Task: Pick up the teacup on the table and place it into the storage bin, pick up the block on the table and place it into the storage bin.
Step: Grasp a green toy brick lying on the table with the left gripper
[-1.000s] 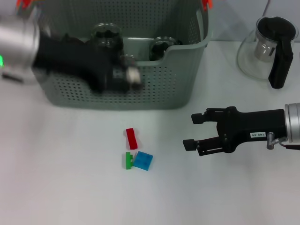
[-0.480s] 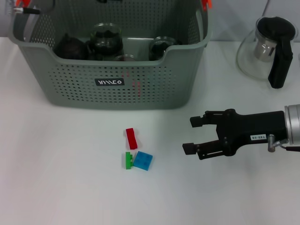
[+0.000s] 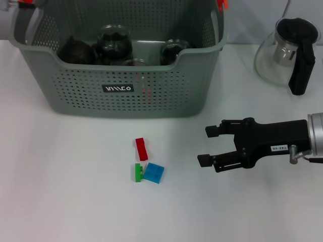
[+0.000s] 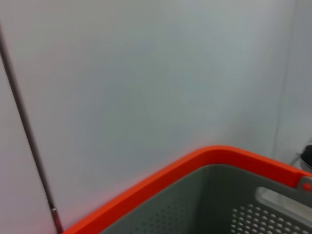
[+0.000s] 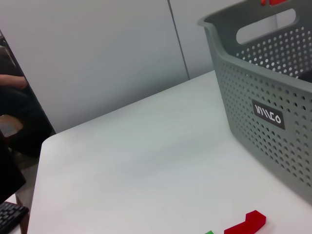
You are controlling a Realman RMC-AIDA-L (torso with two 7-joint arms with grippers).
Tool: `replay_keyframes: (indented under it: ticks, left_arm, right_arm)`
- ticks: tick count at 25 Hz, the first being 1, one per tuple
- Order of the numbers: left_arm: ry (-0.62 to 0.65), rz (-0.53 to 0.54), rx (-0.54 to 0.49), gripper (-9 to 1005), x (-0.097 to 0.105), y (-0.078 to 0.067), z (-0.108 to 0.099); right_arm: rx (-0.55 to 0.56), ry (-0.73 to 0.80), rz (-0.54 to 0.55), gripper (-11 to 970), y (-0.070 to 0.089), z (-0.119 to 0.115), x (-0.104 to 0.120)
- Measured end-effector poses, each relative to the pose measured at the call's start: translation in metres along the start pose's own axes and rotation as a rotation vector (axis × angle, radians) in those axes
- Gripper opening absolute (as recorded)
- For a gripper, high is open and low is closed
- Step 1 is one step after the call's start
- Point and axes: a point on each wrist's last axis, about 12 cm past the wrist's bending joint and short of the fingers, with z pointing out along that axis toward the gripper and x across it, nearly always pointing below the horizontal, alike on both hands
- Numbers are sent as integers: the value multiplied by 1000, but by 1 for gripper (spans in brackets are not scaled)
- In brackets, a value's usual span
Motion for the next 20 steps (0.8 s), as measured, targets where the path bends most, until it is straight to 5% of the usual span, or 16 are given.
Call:
replay_keyframes:
  ticks: [3,7,13,20]
  left_arm:
    - [7,30,44,770,-1,-7,-15]
    - [21,123,204,851,8,-33,-41]
    - [80,348,383,914,49,-79,-74]
    - [250,449,488,924,86,-109,-64]
  right_arm:
    - [4,0,-2,925,-1,0,0]
    - [8,0,-4,925,-1,0,-1]
    - [17,0,2,925,-2,0,1]
    - [15,1,19,924,-2,1,3]
